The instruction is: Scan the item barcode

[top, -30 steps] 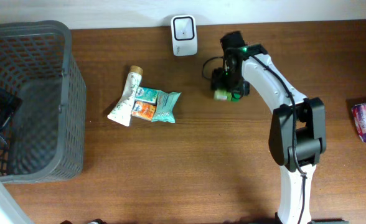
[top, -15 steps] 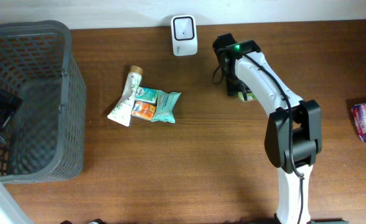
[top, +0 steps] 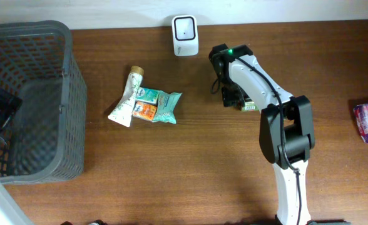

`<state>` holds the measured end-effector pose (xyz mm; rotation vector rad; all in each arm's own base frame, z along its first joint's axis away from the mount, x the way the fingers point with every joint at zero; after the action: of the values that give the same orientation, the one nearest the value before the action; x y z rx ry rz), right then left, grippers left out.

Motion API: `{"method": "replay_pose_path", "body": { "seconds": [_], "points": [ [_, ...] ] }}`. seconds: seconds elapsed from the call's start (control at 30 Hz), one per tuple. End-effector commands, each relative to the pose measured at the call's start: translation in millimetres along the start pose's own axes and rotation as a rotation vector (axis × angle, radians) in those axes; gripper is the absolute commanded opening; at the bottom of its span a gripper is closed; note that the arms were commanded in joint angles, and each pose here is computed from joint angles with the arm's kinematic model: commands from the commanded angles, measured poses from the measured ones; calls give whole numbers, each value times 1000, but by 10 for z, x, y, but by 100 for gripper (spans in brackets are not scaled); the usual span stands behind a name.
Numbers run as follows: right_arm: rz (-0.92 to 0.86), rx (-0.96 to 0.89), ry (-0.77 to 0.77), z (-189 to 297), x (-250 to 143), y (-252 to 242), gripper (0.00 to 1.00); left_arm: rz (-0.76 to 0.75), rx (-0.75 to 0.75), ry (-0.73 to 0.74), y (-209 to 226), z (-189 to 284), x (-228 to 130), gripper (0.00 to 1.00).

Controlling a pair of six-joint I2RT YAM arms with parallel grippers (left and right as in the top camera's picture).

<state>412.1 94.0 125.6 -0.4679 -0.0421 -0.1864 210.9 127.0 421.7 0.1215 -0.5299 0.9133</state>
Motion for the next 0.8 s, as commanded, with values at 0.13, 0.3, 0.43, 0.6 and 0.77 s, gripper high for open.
{"method": "replay_pose_path", "body": {
  "seconds": [0.13, 0.3, 0.43, 0.6, 0.77],
  "points": [
    [54, 582, 191, 276, 302, -705, 99, 8, 3, -1, 14, 3, 5, 99],
    [65, 601, 278, -219, 177, -613, 99, 8, 3, -2, 14, 3, 5, 99],
    [63, 605, 265, -221, 197, -605, 99, 8, 3, -1, 14, 3, 5, 99],
    [76, 609, 216, -220, 254, -506, 100, 8, 3, -1, 14, 3, 5, 99],
    [100, 575, 201, -196, 235, -421, 90, 8, 3, -1, 14, 3, 5, 99]
  ]
}}
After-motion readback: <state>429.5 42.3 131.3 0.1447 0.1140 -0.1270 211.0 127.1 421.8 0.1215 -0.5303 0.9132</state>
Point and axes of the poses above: each gripper's point midway between its finger pads, its own z axis back along the fingers, its own y axis along the line the jaws close on, x = y × z, the point moved 8 cm from there along z, back along the fingers, and after that the axes turned 8 degrees about -z, right-handed, at the moved point
